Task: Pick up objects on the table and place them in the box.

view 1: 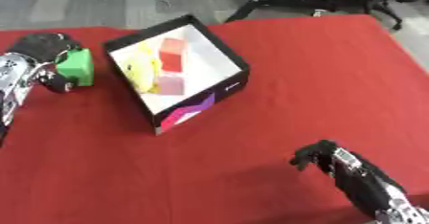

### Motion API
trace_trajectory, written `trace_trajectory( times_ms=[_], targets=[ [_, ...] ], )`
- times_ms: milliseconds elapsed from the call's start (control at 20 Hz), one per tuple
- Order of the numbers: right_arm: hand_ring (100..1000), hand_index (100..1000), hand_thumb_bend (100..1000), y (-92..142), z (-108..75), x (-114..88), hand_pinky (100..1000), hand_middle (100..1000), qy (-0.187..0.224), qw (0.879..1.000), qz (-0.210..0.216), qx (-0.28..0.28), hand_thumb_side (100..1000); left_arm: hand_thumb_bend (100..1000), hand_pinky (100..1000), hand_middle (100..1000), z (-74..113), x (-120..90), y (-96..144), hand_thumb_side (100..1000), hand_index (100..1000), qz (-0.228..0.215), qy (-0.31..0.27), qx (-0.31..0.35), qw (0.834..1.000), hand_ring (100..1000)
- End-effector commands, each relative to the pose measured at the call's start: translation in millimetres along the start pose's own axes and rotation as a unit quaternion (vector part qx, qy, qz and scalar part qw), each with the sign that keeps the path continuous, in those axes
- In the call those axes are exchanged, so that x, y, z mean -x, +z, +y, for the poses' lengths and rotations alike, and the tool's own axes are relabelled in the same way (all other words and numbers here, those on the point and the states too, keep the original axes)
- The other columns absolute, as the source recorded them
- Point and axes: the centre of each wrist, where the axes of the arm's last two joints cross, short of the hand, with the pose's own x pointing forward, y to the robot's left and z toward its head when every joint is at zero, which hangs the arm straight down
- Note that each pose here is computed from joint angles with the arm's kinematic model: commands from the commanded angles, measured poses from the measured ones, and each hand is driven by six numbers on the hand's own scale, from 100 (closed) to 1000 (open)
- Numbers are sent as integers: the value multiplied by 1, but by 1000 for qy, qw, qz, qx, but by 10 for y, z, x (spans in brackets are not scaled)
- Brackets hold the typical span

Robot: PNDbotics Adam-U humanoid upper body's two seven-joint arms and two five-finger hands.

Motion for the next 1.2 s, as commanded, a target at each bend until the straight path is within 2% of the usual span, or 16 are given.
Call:
trace_trajectory(
  times_ms=[50,350,550,950,1200],
  targets=[
    [750,706,100,0,-19,-36,1000,512,9,1000,-3,-1,1000,238,707,494,347,176,34,111,675,17,-10,-62,998,500],
    [750,706,100,17,-20,-21,1000,511,9,1000,1,-1,1000,175,713,474,842,236,128,100,670,12,13,-140,990,484],
    [750,706,100,27,-12,-9,1000,512,8,1000,3,-3,1000,112,717,471,1085,55,136,100,674,-19,49,-166,985,481],
    [750,706,100,12,-7,-11,1000,512,7,1000,1,-8,1000,100,726,492,1230,-610,35,114,693,-118,71,-161,977,501],
    [750,706,100,-7,-10,-25,1000,512,6,1000,-4,-9,1000,100,736,515,1257,-904,18,125,718,-159,93,-172,968,523]
  ],
)
